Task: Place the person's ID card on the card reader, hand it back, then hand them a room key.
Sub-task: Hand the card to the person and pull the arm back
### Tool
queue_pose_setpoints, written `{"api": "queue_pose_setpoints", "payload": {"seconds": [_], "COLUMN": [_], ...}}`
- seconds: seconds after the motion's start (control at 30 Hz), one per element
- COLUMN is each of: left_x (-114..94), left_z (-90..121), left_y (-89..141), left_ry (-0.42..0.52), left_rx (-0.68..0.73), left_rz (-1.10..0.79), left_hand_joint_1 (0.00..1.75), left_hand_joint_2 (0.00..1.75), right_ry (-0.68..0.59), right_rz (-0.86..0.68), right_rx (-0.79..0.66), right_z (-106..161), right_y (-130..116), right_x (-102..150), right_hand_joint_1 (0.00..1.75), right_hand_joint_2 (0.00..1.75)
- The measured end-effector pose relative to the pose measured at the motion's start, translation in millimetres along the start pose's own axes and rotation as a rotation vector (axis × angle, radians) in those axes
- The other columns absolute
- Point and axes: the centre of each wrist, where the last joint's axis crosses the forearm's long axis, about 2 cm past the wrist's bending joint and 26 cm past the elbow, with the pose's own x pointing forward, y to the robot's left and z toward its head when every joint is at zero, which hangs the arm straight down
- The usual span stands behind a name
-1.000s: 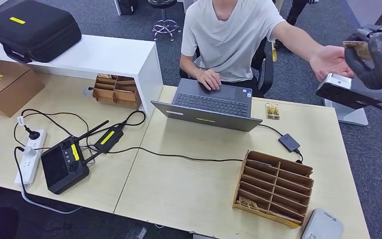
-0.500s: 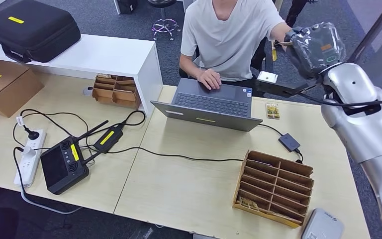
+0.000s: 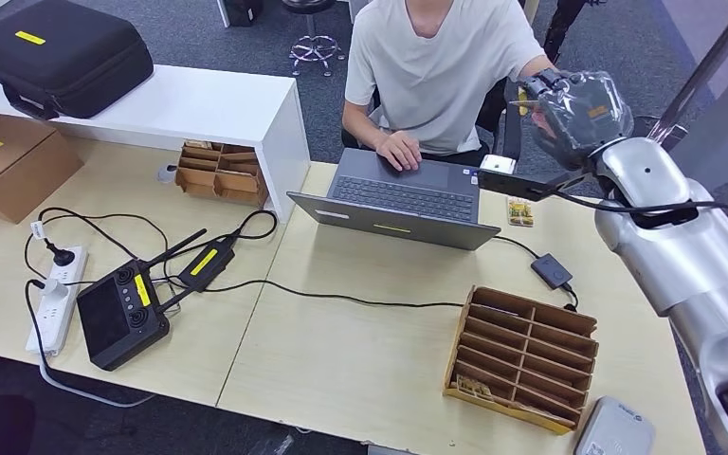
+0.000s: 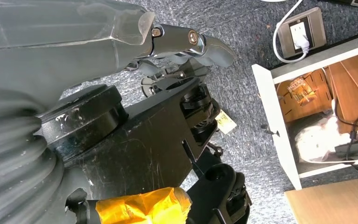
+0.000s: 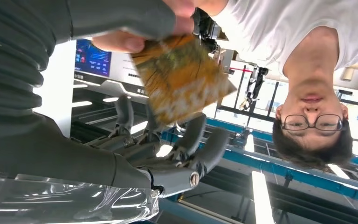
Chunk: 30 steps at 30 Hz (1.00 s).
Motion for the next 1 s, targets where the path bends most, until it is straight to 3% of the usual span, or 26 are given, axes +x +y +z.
{"api": "queue_pose_setpoints", "payload": {"seconds": [0.6, 0.83, 1.0], "left_x": [-1.3, -12.9, -18.6], "left_z": [0.6, 4.5, 6.4], "left_y": [0.4, -6.6, -11.9], "left_ry": [0.023, 0.061, 0.07], "left_rx": [0.0, -0.008, -0.002], "left_rz": [-0.003, 0.015, 0.027], "left_hand_joint_1": [0.0, 0.0, 0.0], "left_hand_joint_2": [1.75, 1.75, 1.75], "right_ry": [0.04, 0.027, -0.002], "right_rz": [-0.067, -0.219, -0.258], "right_rx": [-0.019, -0.09, -0.128], "right_z": [15.7, 61.8, 100.0], "right_y": [16.9, 36.9, 37.3], "right_x": [-14.2, -4.9, 1.4], "right_hand_joint_1": [0.0, 0.0, 0.0], "right_hand_joint_2": [1.75, 1.75, 1.75]}}
